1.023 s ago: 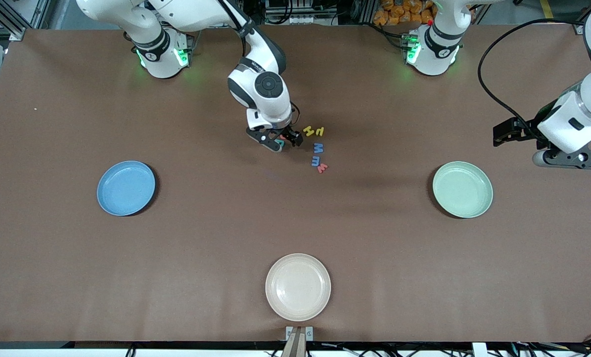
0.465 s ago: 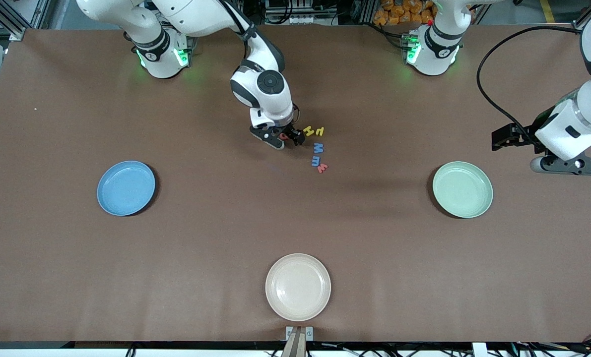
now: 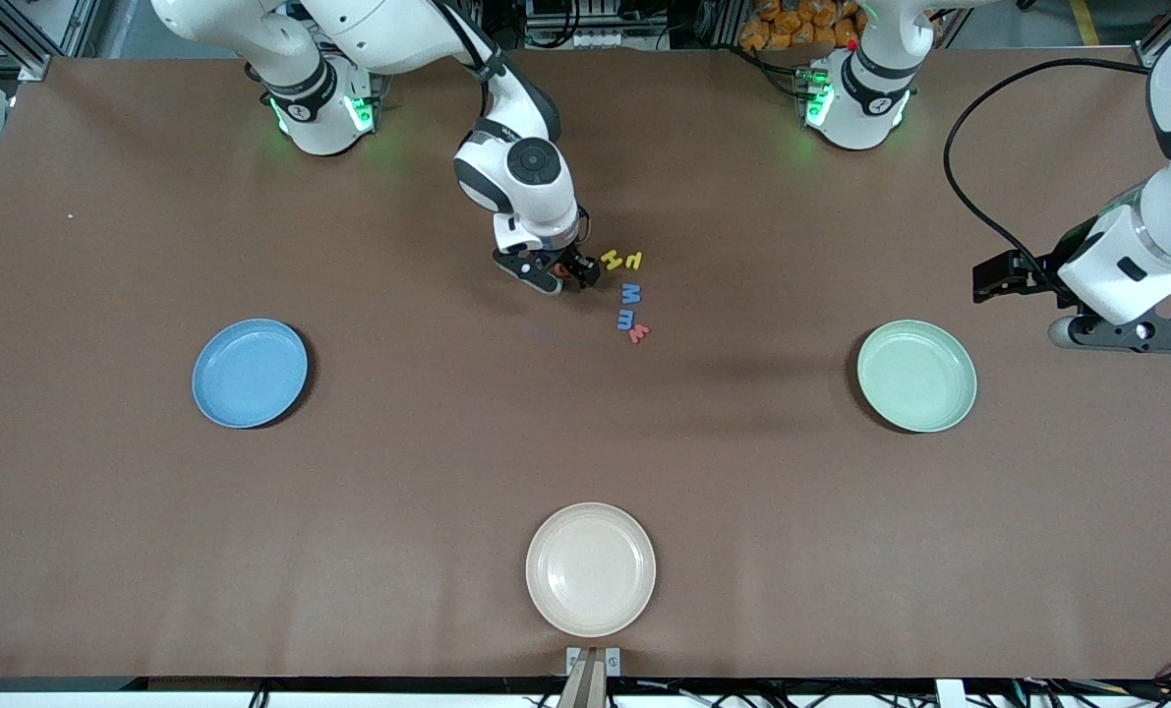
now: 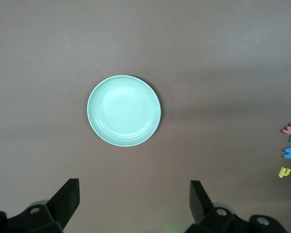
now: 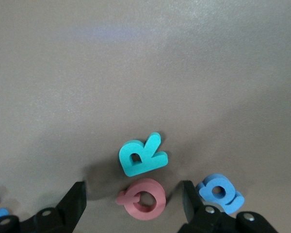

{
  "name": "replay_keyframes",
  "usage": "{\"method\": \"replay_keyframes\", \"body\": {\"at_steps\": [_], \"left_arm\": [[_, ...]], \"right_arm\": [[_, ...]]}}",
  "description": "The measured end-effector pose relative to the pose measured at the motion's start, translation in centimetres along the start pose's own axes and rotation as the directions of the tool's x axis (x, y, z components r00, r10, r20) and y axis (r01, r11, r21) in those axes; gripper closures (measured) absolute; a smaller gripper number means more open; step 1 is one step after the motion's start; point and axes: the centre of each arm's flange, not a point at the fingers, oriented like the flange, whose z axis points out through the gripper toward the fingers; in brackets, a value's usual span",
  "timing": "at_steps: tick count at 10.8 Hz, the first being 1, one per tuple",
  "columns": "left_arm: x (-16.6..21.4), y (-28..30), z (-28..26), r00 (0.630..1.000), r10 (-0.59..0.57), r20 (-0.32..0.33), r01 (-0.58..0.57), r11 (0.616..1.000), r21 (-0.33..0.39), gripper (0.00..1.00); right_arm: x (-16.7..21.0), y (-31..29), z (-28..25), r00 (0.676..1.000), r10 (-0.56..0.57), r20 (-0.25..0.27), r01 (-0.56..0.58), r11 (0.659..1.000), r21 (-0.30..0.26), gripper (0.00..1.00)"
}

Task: Sort uppercase to blue plate, lowercase to green plate
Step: 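Lower the right gripper and grasp the pink lowercase q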

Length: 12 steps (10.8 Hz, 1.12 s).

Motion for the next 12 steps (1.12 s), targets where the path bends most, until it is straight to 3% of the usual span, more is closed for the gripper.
{"method": "replay_keyframes", "body": {"at_steps": [7,10,11,12], "left_arm": [[0.64,-0.05,0.93,1.000,0.000,0.008,0.000,1.000,-0.002,0.00],[0.71,-0.05,1.00,1.000,0.000,0.007,0.000,1.000,-0.002,0.00],[0.74,-0.06,1.04,1.000,0.000,0.007,0.000,1.000,-0.002,0.00],[0.80,-0.06,1.11,1.000,0.000,0.007,0.000,1.000,-0.003,0.00]], "right_arm": [[-0.66,0.05,0.06,1.000,-0.016,0.001,0.016,1.000,-0.003,0.21],[-0.83,0.04,-0.05,1.000,-0.019,0.001,0.020,1.000,-0.006,0.30],[-0.87,-0.01,-0.18,1.000,-0.020,0.001,0.020,1.000,-0.005,0.40],[-0.88,-0.03,-0.22,1.000,-0.020,0.001,0.020,1.000,-0.004,0.43]]}}
